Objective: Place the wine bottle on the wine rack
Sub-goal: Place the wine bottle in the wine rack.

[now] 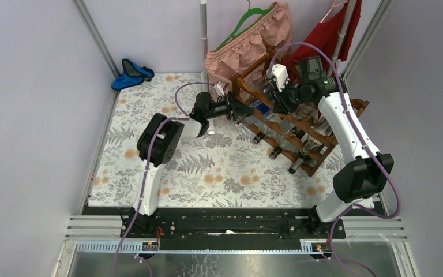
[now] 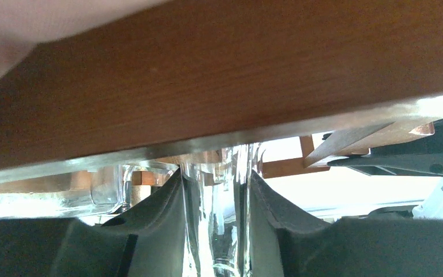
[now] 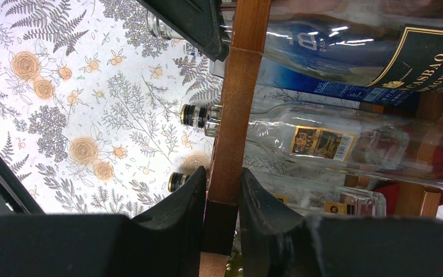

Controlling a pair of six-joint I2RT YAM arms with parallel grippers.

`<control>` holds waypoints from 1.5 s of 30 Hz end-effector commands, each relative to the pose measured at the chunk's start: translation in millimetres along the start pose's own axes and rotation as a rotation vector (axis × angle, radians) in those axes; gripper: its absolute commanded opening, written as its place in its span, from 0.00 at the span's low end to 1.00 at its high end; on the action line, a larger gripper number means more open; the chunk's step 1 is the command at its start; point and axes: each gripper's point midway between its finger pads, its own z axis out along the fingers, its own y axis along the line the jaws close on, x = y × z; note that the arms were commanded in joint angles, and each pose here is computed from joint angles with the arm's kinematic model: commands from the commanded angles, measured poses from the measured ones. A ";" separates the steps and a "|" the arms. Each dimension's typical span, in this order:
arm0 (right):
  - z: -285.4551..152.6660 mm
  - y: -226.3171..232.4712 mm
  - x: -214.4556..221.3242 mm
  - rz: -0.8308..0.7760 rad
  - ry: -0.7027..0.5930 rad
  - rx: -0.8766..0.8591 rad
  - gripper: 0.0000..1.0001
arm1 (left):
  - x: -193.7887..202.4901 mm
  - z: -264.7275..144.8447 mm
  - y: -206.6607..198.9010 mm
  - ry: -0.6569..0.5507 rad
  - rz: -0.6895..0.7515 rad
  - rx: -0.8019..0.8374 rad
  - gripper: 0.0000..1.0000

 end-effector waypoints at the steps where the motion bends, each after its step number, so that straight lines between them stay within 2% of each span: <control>1: -36.6 46.5 -49.6 -0.067 -0.190 -0.145 0.07 | -54.7 12.1 -69.7 -0.238 0.181 0.145 0.00; 6: -37.3 45.5 -49.6 -0.070 -0.189 -0.138 0.15 | -54.8 13.3 -67.2 -0.235 0.162 0.145 0.01; 16: -37.7 43.8 -50.6 -0.066 -0.192 -0.125 0.14 | -60.9 7.7 -71.2 -0.295 0.109 0.186 0.00; 25: -36.6 44.9 -50.8 -0.059 -0.194 -0.135 0.14 | -50.5 2.7 -106.2 -0.254 0.190 0.368 0.00; 37: -35.5 47.4 -49.4 -0.056 -0.191 -0.151 0.11 | -39.3 -1.6 -133.8 -0.198 0.236 0.472 0.00; 45: -36.3 49.0 -46.9 -0.056 -0.186 -0.151 0.11 | -37.9 -6.9 -140.6 -0.213 0.234 0.523 0.00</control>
